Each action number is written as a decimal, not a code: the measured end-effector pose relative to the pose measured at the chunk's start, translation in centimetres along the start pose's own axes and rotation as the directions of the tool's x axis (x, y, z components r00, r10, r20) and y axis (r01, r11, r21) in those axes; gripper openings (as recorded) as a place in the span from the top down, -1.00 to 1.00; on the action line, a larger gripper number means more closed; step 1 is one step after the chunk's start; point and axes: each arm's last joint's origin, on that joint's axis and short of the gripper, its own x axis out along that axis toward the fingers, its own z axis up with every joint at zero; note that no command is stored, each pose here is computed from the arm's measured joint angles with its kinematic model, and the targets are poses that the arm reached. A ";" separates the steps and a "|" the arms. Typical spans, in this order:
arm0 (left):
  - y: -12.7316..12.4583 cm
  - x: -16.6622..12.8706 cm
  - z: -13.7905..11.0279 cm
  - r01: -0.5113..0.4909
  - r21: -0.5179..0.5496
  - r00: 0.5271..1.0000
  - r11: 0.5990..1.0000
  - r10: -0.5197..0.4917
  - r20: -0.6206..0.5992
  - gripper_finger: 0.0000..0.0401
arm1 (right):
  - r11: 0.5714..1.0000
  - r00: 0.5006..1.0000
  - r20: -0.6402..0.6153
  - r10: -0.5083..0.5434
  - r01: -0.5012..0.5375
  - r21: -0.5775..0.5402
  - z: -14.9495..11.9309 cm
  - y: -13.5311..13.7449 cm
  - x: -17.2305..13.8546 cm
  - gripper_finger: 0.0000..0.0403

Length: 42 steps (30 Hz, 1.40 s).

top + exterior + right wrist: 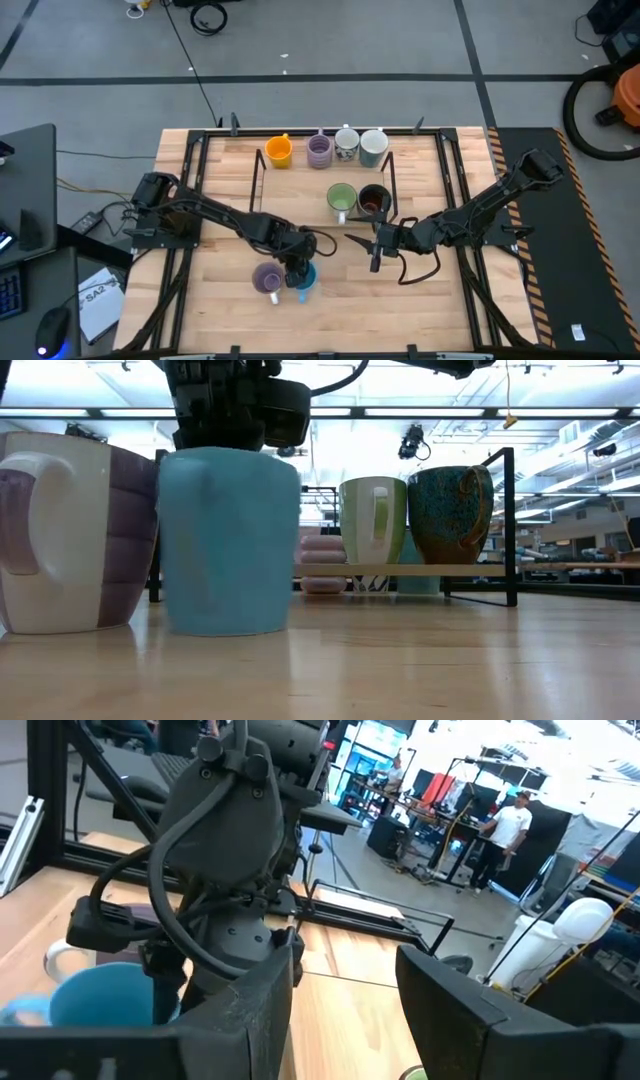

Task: Place coffee mugs
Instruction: Put the blue on the shelf

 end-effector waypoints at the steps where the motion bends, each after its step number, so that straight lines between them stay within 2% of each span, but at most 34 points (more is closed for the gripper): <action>1: 0.1 0.0 0.0 -0.002 0.011 1.000 1.000 0.002 -0.003 0.76 | 1.000 1.000 0.000 0.000 0.000 0.001 0.0 0.0 0.0 0.08; 3: 0.3 -0.1 0.1 0.015 0.020 1.000 1.000 -0.015 -0.009 0.85 | 1.000 1.000 0.000 0.000 0.000 0.001 0.0 0.0 0.0 0.08; 8: 1.2 -0.5 0.7 0.072 0.053 0.997 0.996 -0.071 -0.029 0.86 | 1.000 1.000 0.001 0.000 0.000 -0.009 0.2 0.5 -0.5 0.08; 12: 2.1 -1.3 1.5 0.079 0.072 0.997 0.994 -0.078 -0.018 0.86 | 0.999 1.000 -0.004 -0.025 0.025 -0.019 0.7 0.9 -1.6 0.08; 17: 2.2 -3.9 3.8 0.026 0.165 0.999 0.986 -0.029 0.017 0.86 | 0.997 0.997 -0.029 -0.066 0.065 -0.038 0.6 1.1 -2.0 0.08; 24: 3.3 -7.4 6.1 -0.145 0.265 0.989 0.953 0.133 0.061 0.86 | 0.996 0.996 -0.040 -0.084 0.082 -0.035 0.6 1.2 -2.2 0.08; 30: 6.0 -8.0 7.2 -0.204 0.328 0.979 0.922 0.187 0.084 0.86 | 0.989 0.988 -0.054 -0.146 0.143 -0.047 0.7 1.7 -3.0 0.08; 37: 9.8 -8.7 8.3 -0.259 0.358 0.966 0.897 0.238 0.103 0.86 | 0.991 0.991 -0.048 -0.127 0.125 -0.042 0.8 2.0 -3.2 0.08; 42: 11.9 -7.4 9.2 -0.275 0.369 0.961 0.888 0.256 0.101 0.86 | 0.994 0.994 -0.043 -0.104 0.103 -0.027 0.8 1.9 -3.1 0.08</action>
